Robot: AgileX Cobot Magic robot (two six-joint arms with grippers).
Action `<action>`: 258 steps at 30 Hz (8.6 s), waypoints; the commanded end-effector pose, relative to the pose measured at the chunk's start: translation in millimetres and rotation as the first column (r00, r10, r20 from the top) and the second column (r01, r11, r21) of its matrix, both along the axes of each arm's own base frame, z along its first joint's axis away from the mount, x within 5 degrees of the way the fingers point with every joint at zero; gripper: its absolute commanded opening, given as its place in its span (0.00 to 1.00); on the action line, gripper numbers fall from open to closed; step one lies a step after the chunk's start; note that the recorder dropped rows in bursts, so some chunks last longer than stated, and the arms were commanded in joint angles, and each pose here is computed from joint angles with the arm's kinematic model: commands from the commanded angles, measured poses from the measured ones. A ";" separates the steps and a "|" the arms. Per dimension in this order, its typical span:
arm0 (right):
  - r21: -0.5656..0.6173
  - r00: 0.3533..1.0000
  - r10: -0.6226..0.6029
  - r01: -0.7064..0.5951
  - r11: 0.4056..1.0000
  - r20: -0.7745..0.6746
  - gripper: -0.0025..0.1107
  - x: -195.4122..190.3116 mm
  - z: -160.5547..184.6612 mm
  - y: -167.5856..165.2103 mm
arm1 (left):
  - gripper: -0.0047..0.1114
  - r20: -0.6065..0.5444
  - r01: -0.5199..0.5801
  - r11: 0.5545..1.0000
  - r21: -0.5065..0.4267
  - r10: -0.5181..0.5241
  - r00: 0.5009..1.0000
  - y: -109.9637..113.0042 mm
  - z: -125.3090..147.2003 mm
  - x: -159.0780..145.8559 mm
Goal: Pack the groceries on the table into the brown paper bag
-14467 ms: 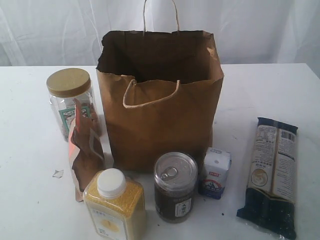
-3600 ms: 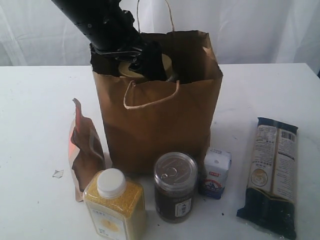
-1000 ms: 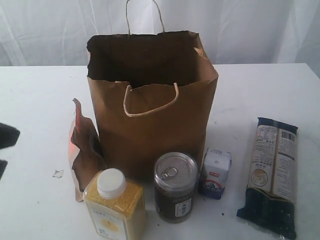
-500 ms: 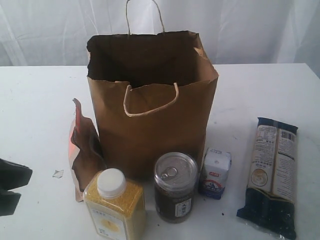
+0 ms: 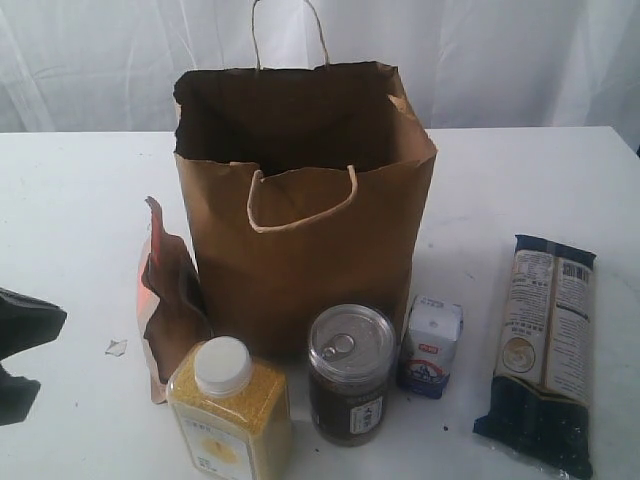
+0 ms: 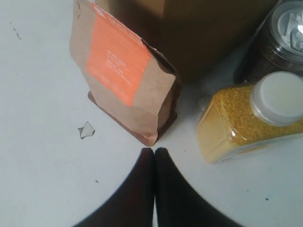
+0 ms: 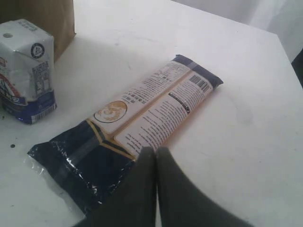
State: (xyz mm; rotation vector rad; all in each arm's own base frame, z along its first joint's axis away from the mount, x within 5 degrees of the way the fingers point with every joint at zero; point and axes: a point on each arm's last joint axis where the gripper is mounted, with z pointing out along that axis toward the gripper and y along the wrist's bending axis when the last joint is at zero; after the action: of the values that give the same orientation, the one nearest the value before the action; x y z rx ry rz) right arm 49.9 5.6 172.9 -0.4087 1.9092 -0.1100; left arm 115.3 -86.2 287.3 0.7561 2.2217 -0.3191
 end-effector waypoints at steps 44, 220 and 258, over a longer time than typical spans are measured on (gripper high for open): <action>-0.007 1.000 0.003 -0.003 1.000 0.007 0.02 0.0 -0.9 -0.1 | 0.05 0.368 -0.035 0.957 -0.287 0.144 0.919 57.2 -112.5 -68.4; 0.135 0.606 0.684 -0.701 0.701 -0.407 0.53 57.6 122.3 141.1 | 0.05 0.371 -0.278 0.918 -0.283 0.372 0.851 70.2 -112.5 -62.5; -0.100 0.486 0.717 -0.854 0.510 -0.500 0.63 111.4 65.1 263.3 | 0.05 0.371 -0.278 0.918 -0.283 0.372 0.851 70.2 -112.5 -62.5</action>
State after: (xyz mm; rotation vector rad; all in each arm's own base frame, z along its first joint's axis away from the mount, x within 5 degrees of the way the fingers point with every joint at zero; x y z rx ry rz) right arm 159.6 264.9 239.5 -1.6582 1.9064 0.3199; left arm 53.3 -16.3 175.8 0.2857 1.8249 -0.2011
